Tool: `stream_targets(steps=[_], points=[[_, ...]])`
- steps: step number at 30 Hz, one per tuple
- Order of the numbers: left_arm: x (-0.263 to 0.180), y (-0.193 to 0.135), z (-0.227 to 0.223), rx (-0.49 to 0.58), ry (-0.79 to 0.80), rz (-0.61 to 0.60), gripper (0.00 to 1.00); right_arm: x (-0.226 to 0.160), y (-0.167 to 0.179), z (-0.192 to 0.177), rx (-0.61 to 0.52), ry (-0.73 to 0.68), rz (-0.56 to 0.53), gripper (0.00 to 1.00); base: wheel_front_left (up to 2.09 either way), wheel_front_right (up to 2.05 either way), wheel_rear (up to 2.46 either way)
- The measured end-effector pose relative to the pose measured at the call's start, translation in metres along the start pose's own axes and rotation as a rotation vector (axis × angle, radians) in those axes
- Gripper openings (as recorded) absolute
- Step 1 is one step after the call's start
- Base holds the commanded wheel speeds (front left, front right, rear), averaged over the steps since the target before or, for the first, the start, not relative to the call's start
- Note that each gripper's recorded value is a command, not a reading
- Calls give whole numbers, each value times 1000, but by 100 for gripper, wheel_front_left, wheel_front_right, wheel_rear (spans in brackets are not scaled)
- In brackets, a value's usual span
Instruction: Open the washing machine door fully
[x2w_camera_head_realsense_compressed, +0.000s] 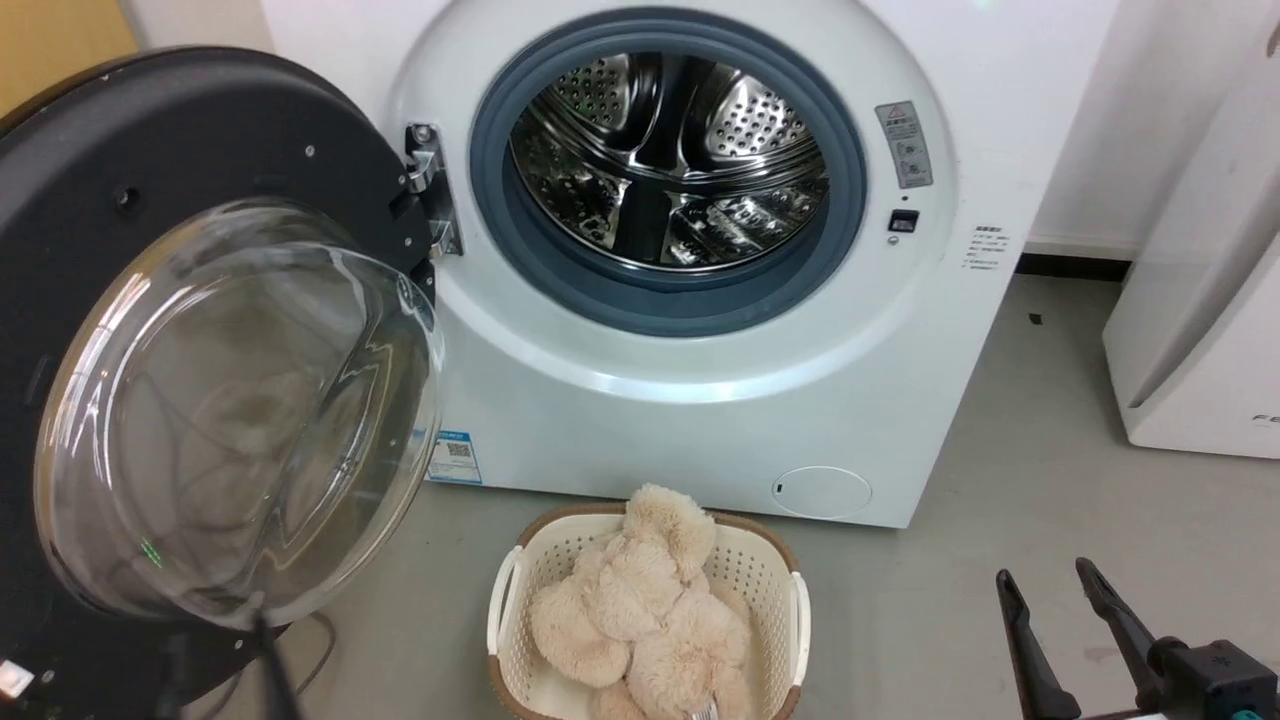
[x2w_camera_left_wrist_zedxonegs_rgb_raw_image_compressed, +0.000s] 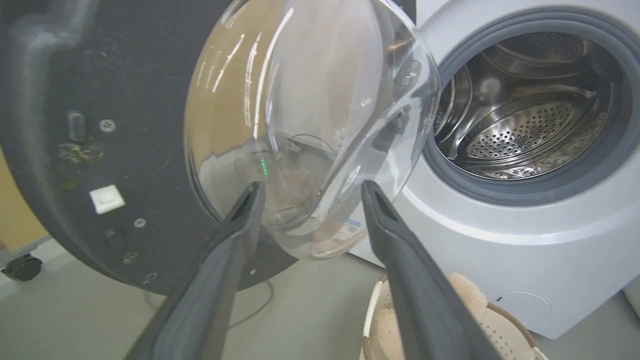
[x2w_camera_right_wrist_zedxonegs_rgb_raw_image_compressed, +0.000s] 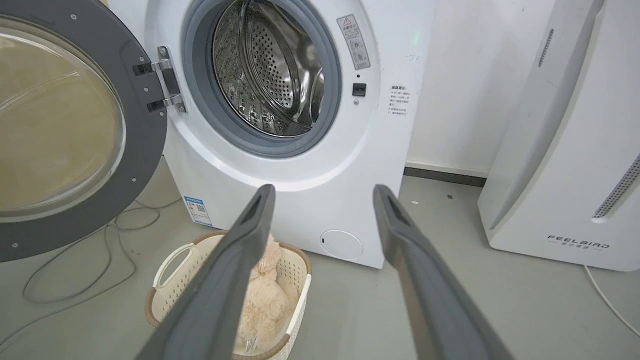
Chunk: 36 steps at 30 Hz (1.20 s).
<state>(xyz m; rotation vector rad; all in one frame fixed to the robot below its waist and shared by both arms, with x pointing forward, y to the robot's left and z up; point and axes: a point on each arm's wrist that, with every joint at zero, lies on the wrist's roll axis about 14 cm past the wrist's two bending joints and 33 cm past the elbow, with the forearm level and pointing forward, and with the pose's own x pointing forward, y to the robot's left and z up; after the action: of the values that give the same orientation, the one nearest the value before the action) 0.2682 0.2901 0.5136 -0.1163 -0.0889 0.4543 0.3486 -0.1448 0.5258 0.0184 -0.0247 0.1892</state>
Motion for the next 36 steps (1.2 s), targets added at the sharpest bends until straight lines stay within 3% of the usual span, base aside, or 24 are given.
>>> stream_targets(steps=[10,18,33,34,36], points=[[-6,-78,-9,-3,33,-252,100,-14,-15,7,-2,-22,-56,100,0,0,0],[-3,-132,-18,60,56,-441,100,-29,-28,5,1,-17,-107,100,0,0,0],[-3,-143,-35,100,117,-488,100,-32,-28,-9,14,23,-113,100,0,0,0],[-2,-144,-34,98,113,-489,0,-32,-28,-9,14,25,-113,0,0,0,0],[-2,-145,-35,96,114,-490,0,-32,-28,-9,14,25,-113,0,0,0,0]])
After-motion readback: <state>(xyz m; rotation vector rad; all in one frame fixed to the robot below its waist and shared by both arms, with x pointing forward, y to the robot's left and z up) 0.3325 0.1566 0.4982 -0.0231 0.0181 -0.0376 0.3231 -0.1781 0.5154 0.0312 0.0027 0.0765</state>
